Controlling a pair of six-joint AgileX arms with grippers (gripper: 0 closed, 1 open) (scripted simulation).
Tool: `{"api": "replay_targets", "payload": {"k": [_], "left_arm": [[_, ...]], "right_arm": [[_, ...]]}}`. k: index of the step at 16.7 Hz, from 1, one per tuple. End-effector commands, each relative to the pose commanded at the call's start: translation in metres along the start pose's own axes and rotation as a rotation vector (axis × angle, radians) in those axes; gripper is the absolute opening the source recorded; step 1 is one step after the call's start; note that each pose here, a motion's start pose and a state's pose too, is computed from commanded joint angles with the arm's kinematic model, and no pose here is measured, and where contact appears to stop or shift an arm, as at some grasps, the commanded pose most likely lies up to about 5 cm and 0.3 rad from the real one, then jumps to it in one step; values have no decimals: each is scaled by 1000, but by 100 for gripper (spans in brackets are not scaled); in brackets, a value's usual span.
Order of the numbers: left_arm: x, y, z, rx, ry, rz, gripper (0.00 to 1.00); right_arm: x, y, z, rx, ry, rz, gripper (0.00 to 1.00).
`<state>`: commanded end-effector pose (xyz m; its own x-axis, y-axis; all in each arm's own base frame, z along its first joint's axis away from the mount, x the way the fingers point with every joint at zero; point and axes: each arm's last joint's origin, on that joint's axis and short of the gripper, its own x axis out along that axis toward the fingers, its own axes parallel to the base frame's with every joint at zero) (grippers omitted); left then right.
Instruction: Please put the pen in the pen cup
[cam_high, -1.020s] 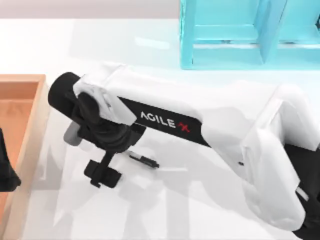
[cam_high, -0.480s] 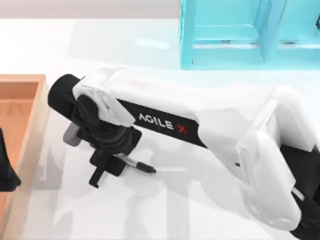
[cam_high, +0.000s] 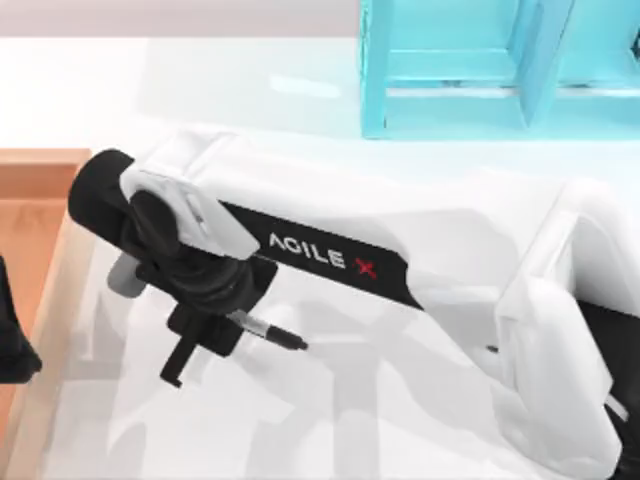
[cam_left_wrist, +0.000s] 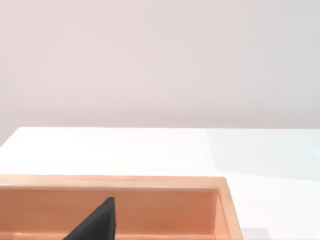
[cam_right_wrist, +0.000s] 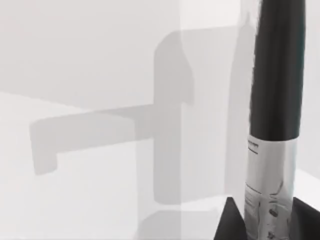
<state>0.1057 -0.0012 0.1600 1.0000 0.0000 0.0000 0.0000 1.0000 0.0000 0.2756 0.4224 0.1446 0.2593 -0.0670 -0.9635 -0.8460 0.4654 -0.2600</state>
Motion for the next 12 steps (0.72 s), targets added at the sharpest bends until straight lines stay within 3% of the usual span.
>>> {"api": "replay_targets", "payload": {"k": [7, 12], "left_arm": [[0, 0, 0, 0, 0, 0, 100], [0, 0, 0, 0, 0, 0, 100]], "right_arm": [[-135, 66, -49, -8, 10, 5, 0], [-146, 70, -55, -4, 8, 9, 0]]}}
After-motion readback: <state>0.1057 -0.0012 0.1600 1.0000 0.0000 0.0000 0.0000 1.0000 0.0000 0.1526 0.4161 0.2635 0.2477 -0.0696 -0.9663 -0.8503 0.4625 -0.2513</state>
